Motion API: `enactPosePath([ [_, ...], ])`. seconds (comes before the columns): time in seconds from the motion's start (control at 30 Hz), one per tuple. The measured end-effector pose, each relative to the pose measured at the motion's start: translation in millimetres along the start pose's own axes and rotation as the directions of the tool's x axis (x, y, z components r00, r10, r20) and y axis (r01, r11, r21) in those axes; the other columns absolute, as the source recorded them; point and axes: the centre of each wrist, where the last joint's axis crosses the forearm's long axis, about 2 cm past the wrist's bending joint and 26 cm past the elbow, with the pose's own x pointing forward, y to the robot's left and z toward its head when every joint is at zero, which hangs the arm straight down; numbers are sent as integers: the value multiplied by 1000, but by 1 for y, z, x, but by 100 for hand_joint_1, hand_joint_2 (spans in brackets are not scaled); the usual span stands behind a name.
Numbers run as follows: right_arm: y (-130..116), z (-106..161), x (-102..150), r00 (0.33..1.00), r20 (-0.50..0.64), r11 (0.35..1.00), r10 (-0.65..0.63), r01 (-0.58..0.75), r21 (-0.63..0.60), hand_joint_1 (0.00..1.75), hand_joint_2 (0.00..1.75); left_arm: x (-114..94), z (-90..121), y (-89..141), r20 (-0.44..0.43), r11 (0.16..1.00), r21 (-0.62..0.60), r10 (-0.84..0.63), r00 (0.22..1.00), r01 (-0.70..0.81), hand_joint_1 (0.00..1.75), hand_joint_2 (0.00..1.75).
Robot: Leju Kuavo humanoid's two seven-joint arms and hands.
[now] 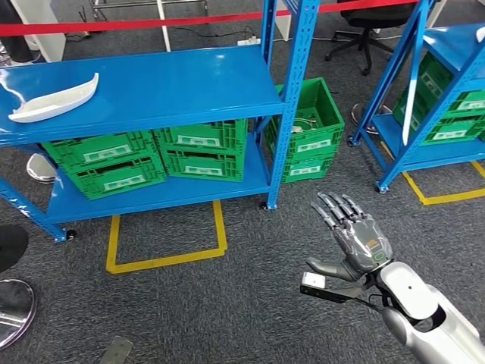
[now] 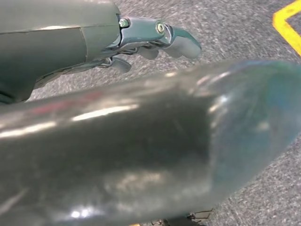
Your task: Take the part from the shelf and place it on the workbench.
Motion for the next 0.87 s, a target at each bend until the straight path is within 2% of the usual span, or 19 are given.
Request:
enactPosePath([
  [0.87,2,3,1,999,2,999,-32,32,8,0,0,-1,1,0,-1,1000,3,-6,1000,6,0,0],
])
